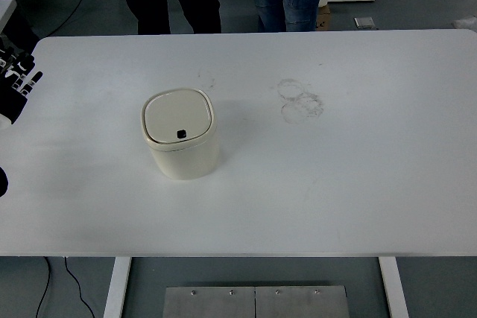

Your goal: Open trash bin

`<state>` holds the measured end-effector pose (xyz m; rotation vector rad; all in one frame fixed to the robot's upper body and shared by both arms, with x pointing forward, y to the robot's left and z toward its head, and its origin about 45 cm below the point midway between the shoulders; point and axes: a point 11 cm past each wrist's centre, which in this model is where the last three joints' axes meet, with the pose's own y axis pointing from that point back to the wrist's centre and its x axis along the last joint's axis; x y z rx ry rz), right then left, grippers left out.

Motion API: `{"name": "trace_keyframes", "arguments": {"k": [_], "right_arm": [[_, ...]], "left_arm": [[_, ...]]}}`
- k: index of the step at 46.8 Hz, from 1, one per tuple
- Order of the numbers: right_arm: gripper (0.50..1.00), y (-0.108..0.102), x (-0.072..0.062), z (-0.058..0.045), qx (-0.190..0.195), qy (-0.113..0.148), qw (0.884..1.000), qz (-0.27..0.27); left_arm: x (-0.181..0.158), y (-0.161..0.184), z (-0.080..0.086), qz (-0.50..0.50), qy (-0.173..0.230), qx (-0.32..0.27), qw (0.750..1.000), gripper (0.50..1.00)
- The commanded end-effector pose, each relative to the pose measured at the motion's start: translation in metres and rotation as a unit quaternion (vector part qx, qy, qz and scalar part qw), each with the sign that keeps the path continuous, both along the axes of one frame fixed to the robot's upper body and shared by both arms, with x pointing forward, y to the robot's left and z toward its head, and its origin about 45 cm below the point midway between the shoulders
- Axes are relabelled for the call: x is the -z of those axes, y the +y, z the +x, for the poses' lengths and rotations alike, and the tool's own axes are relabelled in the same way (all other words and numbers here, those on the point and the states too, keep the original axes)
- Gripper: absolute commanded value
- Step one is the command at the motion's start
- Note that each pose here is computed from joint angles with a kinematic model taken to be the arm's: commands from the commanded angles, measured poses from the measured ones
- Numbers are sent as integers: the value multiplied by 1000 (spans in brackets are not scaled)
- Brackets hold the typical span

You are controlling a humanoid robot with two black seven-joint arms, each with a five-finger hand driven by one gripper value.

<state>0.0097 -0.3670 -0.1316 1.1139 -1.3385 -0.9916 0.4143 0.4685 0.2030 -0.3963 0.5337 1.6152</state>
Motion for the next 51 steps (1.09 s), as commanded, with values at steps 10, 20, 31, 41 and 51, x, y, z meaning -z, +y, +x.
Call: {"name": "trace_keyframes", "arguments": {"k": [10,20,31,41,51], "right_arm": [[991,0,0,-1,0,1,1000,0],[991,0,0,0,0,0,1000,0],[991,0,0,0,0,0,1000,0],[991,0,0,-1,0,1,1000,0],[989,0,0,-1,0,1,1000,0]], "left_arm": [[-2,-3,1,0,0,7,1000,1000],[2,-2,-3,5,7,13,1000,1000],[-29,3,14,82,26,33,996,1000],[-62,-23,29,158,35,88,983,1000],[-76,-50,24,186,46,145,971,1000]]}}
